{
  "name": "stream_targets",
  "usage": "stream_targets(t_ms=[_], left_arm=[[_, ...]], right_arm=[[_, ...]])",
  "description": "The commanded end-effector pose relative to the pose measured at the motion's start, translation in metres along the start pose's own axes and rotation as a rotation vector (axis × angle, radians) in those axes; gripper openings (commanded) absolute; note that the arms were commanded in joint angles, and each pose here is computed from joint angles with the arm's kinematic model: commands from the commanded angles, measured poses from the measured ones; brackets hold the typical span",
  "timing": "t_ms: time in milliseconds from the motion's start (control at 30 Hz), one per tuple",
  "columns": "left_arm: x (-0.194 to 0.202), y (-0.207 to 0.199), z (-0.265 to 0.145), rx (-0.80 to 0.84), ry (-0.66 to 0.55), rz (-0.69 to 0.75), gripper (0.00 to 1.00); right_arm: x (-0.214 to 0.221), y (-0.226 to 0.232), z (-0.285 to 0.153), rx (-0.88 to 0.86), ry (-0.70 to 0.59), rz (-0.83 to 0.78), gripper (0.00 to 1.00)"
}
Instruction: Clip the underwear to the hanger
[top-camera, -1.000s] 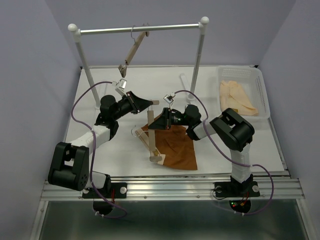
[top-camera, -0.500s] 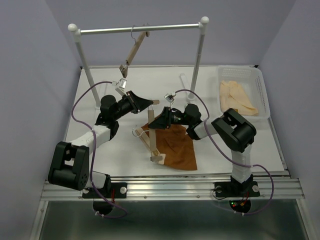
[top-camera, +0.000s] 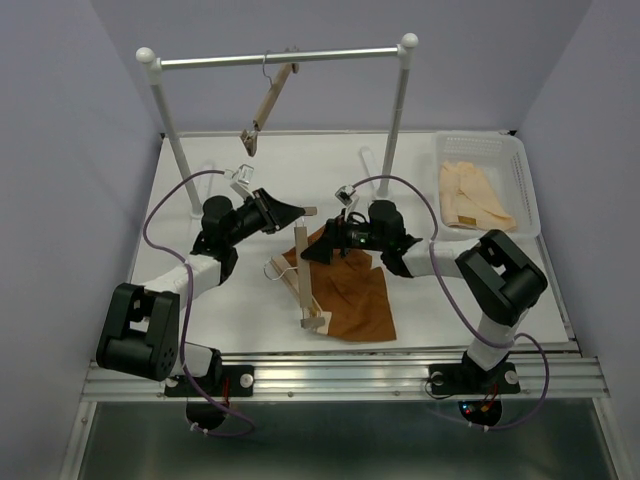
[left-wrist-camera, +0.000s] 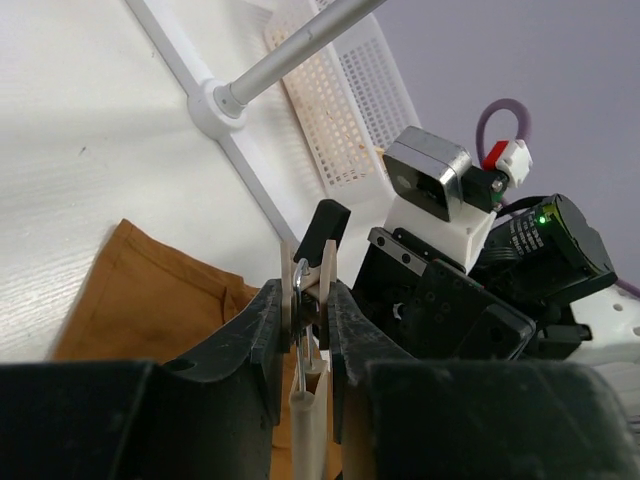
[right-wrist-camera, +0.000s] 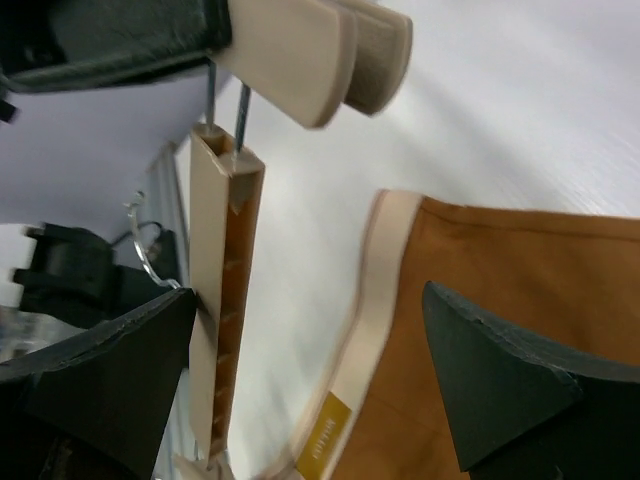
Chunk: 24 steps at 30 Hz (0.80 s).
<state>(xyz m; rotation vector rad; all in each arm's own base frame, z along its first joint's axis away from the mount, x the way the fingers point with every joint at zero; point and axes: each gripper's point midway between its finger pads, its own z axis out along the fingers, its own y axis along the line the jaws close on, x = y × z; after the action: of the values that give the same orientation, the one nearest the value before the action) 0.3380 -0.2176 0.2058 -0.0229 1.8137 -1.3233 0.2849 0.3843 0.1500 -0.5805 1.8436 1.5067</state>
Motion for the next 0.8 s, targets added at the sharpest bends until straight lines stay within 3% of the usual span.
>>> stream_targets(t_ms=[0, 267, 433, 767], left_arm=[[-0.005, -0.001, -0.007, 0.016, -0.03, 0.016, 0.0], [-0.003, 0.012, -0.017, -0.021, -0.05, -0.013, 0.0], [-0.001, 0.021, -0.018, -0.04, -0.044, -0.034, 0.0], [0.0, 0.029, -0.018, -0.053, -0.043, -0.037, 0.0]], right_arm=[[0.026, -0.046, -0.022, 0.242, 0.107, -0.163, 1.0], [0.038, -0.063, -0.016, 0.268, 0.143, -0.145, 1.0], [0.031, -0.076, -0.001, 0.274, 0.092, -0.117, 1.0], [0.031, -0.132, -0.043, 0.584, -0.051, 0.006, 1.0]])
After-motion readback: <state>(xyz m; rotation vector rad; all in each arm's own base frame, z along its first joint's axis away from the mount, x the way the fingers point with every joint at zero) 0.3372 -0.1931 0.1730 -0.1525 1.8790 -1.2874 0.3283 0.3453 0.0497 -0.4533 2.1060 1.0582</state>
